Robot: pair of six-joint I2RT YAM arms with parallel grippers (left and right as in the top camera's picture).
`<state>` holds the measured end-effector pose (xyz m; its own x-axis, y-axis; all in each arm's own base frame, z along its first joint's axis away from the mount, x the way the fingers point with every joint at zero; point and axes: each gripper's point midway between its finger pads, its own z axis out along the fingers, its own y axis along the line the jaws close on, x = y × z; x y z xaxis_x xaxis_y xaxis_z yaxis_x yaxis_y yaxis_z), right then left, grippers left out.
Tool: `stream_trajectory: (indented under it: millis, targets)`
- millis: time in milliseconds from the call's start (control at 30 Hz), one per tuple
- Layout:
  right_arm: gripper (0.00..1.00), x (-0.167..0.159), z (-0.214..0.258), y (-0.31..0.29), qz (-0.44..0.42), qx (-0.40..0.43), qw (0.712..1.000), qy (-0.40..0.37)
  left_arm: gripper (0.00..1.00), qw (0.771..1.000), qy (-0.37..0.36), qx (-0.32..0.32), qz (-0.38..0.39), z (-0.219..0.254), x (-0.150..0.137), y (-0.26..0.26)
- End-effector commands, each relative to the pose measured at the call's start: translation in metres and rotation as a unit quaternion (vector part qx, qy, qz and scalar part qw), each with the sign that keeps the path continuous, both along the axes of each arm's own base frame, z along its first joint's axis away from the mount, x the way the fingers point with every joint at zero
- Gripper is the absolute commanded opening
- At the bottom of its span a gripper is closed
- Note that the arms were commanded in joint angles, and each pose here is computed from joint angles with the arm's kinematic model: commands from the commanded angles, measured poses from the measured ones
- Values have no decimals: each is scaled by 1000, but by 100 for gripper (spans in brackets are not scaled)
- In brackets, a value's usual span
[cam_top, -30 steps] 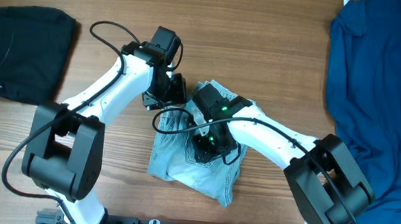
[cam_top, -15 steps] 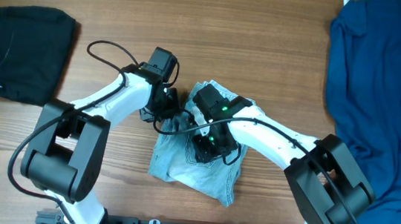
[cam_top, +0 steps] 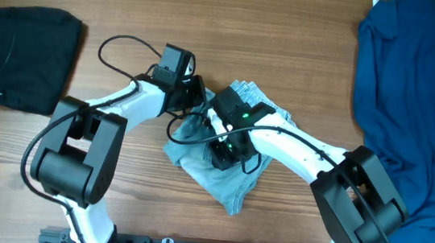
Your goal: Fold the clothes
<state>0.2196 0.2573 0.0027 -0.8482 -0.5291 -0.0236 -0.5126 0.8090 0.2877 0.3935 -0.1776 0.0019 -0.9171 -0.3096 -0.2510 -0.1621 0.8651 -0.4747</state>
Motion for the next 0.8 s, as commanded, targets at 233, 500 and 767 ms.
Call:
stream_trajectory:
  millis: [233, 500, 767]
  targets:
    - [35, -38, -19, -11, 80, -50, 995, 19, 4, 981, -156, 11, 115, 31, 93, 67]
    - [35, -55, -18, -32, 73, -94, 991, 56, 4, 975, -176, 21, 131, 37, 102, 82]
    - [41, 4, 15, -13, 6, -81, 995, -51, 90, 988, -151, 3, 14, 43, 75, 58]
